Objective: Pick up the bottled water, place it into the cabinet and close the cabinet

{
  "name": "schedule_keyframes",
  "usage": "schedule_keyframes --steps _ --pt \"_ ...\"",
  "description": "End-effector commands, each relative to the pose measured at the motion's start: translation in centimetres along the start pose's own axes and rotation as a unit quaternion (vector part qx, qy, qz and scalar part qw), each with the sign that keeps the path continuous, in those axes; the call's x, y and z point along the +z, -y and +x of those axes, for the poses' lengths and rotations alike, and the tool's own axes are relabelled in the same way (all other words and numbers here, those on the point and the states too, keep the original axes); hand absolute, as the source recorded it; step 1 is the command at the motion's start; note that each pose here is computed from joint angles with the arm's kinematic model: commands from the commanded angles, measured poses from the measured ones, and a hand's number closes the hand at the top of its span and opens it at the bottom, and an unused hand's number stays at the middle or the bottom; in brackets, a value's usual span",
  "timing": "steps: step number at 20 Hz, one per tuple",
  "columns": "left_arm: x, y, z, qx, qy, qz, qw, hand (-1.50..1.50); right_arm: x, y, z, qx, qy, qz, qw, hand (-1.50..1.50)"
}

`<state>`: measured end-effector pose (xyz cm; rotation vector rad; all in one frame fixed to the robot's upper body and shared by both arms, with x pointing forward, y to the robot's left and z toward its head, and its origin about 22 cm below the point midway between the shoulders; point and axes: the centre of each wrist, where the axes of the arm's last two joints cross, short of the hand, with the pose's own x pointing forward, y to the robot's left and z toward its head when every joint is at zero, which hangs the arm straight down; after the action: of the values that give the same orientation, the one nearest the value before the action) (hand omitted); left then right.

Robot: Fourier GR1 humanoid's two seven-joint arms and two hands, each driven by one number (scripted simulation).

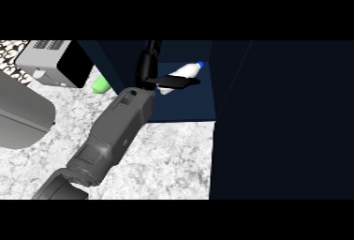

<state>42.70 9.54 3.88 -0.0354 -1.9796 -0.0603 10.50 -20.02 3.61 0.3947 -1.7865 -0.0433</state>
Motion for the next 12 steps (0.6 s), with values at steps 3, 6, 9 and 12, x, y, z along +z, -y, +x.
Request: schedule_keyframes --steps 3,6,9,12 --pt "2.8 -4.1 -2.2 0.040 -0.018 0.017 0.9989 -1.50 0.9 -0.7 0.4 0.000 0.000 -0.007 1.000 -1.50" --pt "3.4 -3.9 -2.1 0.052 -0.021 0.016 0.9983 -1.50 0.9 -0.3 0.6 0.003 -0.002 -0.008 1.000 -1.50" --pt "4.1 -2.6 -1.3 0.075 -0.020 0.010 0.9969 -1.50 1.5 -1.3 0.5 -0.001 0.000 -0.022 1.000 -1.50" --pt "5.5 -2.3 -0.7 0.101 -0.024 -0.001 0.9946 -1.50 1.1 0.0 1.0 0.005 -0.010 -0.022 1.000 -1.50"
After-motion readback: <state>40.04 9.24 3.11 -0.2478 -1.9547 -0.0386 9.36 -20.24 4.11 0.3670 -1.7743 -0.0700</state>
